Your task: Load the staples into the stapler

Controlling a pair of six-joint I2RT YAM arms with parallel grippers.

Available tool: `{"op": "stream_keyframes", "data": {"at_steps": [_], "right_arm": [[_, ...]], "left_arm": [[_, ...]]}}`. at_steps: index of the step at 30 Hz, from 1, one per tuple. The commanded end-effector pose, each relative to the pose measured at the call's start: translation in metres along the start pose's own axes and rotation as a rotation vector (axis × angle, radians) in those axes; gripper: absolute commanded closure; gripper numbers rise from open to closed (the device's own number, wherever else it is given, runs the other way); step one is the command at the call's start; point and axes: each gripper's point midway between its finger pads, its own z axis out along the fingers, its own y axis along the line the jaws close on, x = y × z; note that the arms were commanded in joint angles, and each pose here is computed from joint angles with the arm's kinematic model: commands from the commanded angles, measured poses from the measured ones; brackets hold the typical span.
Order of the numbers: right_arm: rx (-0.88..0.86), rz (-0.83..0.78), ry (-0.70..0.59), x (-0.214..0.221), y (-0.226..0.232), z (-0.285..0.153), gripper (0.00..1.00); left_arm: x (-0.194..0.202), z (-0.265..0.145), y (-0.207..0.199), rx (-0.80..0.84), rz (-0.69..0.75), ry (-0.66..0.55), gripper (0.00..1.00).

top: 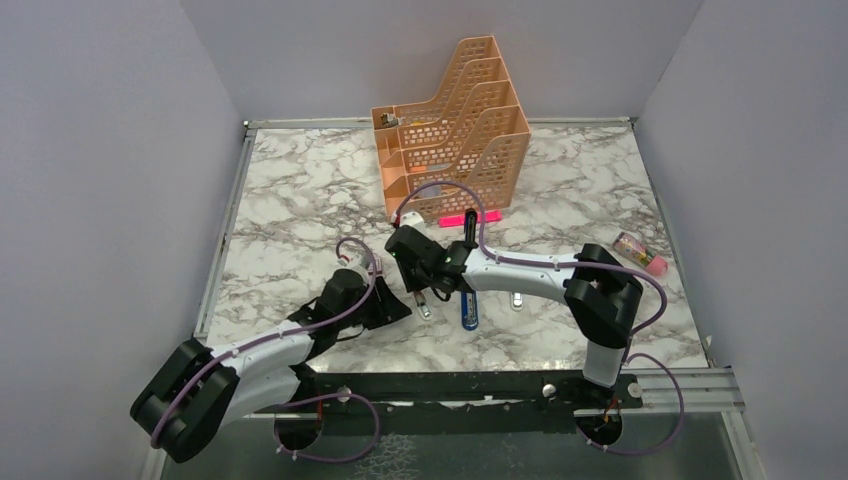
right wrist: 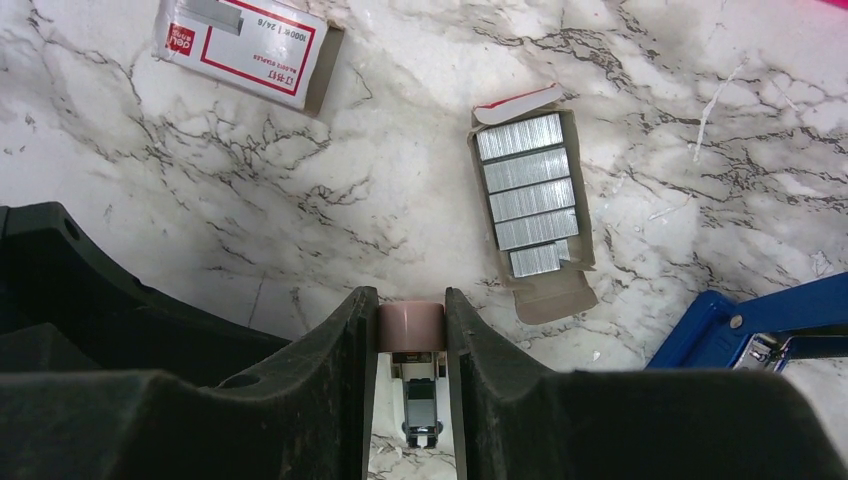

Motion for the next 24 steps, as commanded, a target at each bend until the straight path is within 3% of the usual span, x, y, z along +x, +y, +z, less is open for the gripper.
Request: {"op": "stream_keyframes", "data": {"at_steps": [1, 15, 24], "right_arm": [[0.028, 0.062, -0.074, -0.025, -0.004, -0.004, 0.68], [-0.004, 0.148, -0.06, -0.022, 0.003, -0.004, 0.68], [-0.022, 0.154, -0.049, -0.018, 0.004, -0.005, 0.68]], "left_arm": [[0.001, 0.002, -0.01, 0.061, 0.001, 0.017, 0.57], [0.001, 0.019, -0.003, 0.005, -0.062, 0.033, 0.68], [0.004, 0.027, 0.011, -0.063, -0.104, 0.048, 0.81]]}}
